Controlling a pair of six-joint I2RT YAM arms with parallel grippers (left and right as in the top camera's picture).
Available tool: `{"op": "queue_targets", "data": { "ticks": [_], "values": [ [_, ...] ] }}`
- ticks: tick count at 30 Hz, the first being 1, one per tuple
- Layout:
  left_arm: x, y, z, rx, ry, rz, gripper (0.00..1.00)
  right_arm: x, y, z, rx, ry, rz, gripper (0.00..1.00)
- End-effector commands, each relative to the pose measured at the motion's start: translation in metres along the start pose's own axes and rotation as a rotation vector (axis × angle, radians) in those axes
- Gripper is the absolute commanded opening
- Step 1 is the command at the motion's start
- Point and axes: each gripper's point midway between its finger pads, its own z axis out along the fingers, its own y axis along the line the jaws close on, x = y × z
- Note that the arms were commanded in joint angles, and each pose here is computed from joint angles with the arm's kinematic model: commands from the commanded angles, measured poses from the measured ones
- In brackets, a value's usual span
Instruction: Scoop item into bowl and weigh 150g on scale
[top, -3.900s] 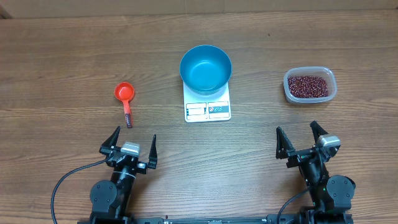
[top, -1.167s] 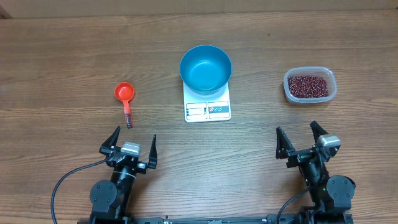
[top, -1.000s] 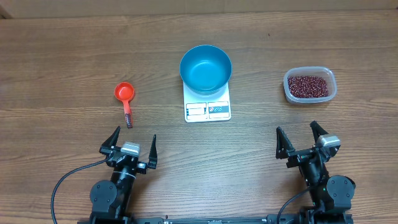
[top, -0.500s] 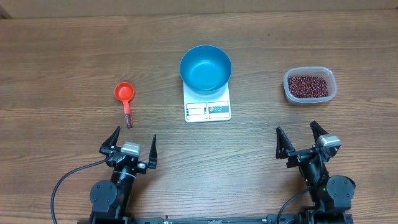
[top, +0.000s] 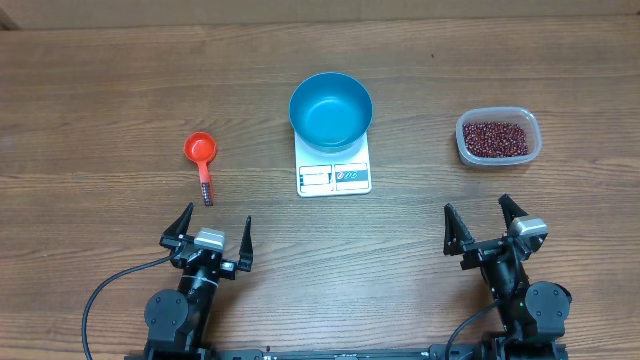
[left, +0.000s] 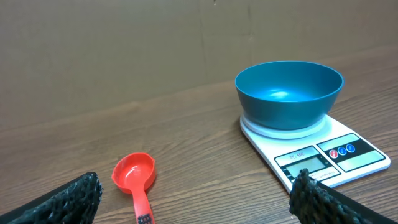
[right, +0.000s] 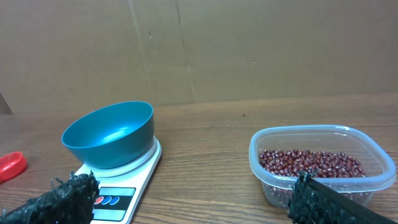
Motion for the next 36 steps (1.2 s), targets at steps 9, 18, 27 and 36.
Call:
{"op": "queue_targets", "data": {
  "ticks": [9,18,27,36],
  "values": [
    [0.0011,0.0031,-0.0002,-0.017,-0.002,0.013,1.00,0.0000,0.0004,-0.0001,0.000,-0.007,-0.002,1.00],
    [0.0012,0.0030,-0.0002,-0.017,-0.002,0.012,0.99,0.0000,0.0004,-0.0001,0.000,-0.007,-0.002,1.00],
    [0.0000,0.0003,-0.0002,-0.001,-0.008,0.012,1.00,0.0000,0.0004,-0.0001,0.000,-0.007,-0.002,1.00],
    [-0.0050,-0.0010,-0.0013,0.010,-0.015,-0.056,1.00,0.0000,0.0004,-0.0001,0.000,-0.007,-0.002,1.00]
  ]
}}
